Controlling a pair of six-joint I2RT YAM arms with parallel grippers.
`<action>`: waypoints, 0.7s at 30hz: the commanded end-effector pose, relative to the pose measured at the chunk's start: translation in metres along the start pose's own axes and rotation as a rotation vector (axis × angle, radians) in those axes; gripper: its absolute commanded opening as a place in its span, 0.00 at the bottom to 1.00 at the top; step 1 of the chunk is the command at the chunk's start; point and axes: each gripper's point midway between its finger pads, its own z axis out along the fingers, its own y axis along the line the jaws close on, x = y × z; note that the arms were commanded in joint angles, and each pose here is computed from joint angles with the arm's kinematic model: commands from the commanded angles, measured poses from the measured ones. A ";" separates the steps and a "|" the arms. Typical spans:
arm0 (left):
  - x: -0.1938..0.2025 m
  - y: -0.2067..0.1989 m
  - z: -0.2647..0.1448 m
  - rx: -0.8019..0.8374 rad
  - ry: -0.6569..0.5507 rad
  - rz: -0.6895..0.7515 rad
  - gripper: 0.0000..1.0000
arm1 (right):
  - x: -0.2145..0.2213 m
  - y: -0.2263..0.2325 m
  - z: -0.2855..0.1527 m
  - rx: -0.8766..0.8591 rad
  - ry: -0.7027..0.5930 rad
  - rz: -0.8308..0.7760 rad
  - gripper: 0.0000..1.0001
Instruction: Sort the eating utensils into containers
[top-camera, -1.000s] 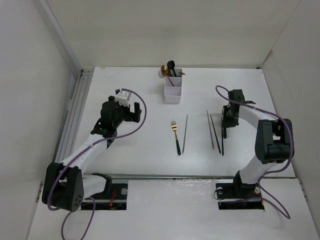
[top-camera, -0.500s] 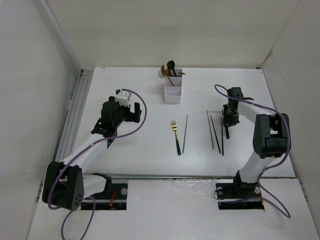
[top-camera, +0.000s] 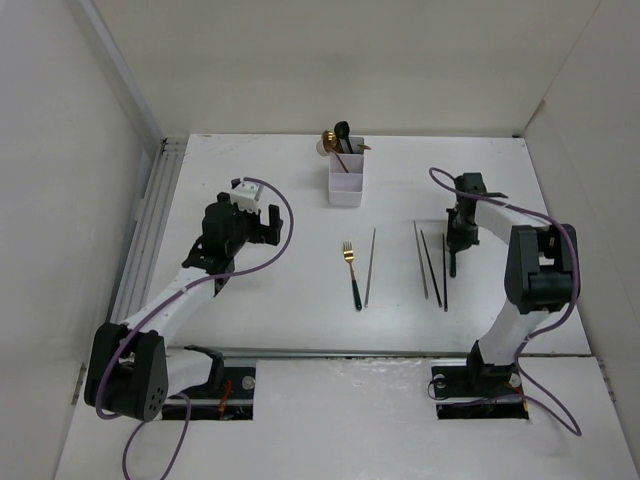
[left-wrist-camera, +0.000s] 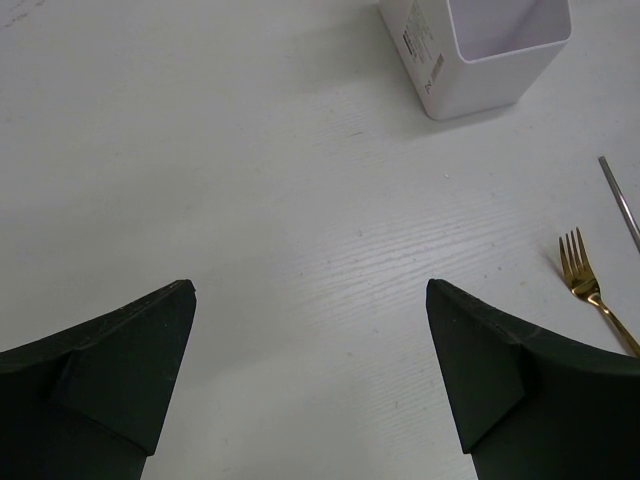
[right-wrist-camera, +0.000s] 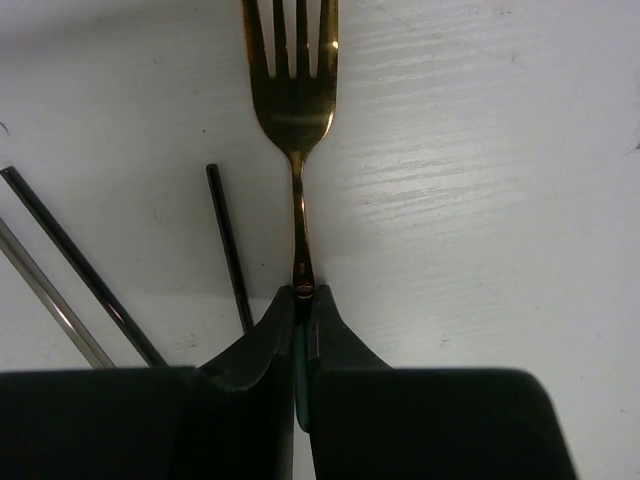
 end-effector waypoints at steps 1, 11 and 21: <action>-0.012 -0.002 0.001 0.001 -0.045 -0.008 1.00 | -0.005 -0.018 -0.008 0.079 -0.031 0.024 0.00; -0.009 -0.001 0.006 -0.001 -0.019 -0.001 1.00 | -0.129 0.008 -0.158 -0.012 -0.740 0.053 0.00; -0.018 0.003 0.025 -0.011 0.016 0.014 1.00 | -0.203 0.171 -0.279 -0.459 -1.227 -0.211 0.00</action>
